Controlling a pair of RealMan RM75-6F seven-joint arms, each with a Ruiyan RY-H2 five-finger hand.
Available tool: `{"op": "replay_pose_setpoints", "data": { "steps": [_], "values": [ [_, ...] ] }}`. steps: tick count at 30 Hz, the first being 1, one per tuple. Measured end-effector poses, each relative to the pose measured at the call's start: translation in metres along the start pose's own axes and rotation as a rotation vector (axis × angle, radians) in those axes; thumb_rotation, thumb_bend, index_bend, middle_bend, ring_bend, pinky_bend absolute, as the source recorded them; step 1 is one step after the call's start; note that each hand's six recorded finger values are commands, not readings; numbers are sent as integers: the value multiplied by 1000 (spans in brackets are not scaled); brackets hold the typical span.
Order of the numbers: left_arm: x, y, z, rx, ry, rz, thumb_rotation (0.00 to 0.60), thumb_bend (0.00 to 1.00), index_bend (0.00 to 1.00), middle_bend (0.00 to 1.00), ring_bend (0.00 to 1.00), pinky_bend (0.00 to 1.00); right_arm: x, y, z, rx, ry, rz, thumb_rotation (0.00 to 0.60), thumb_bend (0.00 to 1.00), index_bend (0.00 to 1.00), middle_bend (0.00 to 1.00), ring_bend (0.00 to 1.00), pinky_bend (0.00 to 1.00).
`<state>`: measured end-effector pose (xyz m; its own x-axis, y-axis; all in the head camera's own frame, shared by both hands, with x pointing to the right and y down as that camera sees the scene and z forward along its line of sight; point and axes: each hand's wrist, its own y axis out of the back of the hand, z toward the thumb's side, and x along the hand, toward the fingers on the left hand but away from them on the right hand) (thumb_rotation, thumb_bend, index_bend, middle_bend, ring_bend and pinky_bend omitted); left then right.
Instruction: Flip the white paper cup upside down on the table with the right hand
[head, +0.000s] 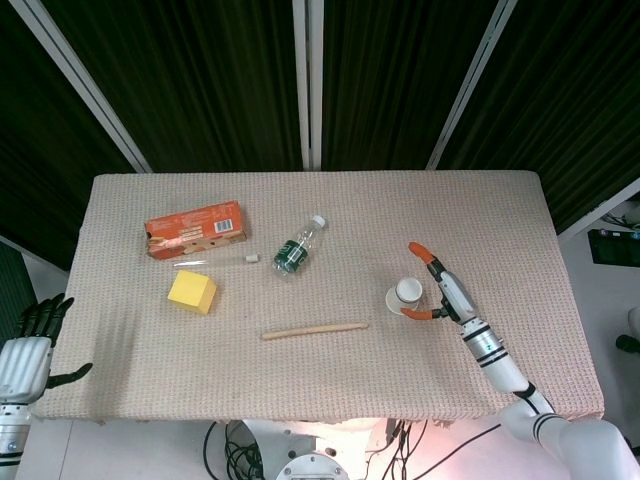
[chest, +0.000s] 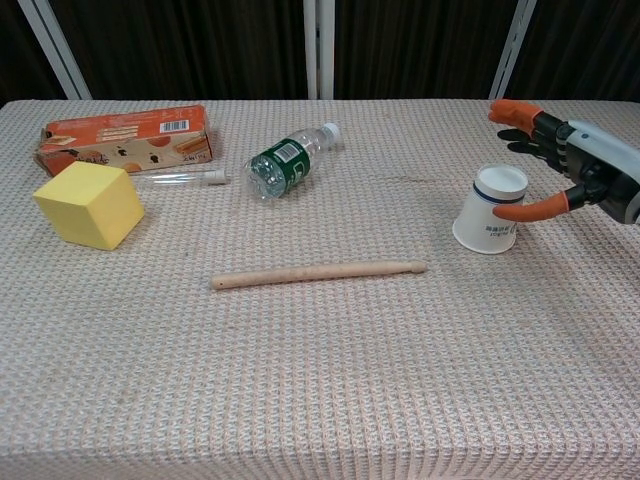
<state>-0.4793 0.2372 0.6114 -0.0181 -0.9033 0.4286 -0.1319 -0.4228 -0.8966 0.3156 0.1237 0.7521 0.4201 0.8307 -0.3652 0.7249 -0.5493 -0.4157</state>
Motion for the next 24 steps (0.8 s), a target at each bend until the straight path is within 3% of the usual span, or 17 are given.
{"op": "replay_pose_setpoints", "data": {
  "steps": [6, 11, 16, 20, 24],
  "values": [
    [0, 3, 1, -10, 2, 9, 600, 18, 13, 0, 0, 0, 25, 27, 18, 116, 78, -77, 600, 0, 0, 0, 0, 0],
    [0, 9, 2, -20, 1, 30, 600, 18, 13, 0, 0, 0, 52, 52, 20, 417, 15, -204, 600, 0, 0, 0, 0, 0],
    [-1, 14, -1, -14, 5, 58, 600, 18, 13, 0, 0, 0, 98, 76, 22, 725, -183, -333, 600, 0, 0, 0, 0, 0],
    [-1, 15, -2, 11, 9, 63, 600, 18, 13, 0, 0, 0, 130, 82, 25, 809, -349, -369, 600, 0, 0, 0, 0, 0],
    [-2, 13, -3, 30, 22, 64, 600, 18, 13, 0, 0, 0, 167, 102, 17, 846, -493, -410, 600, 0, 0, 0, 0, 0]
  ]
}}
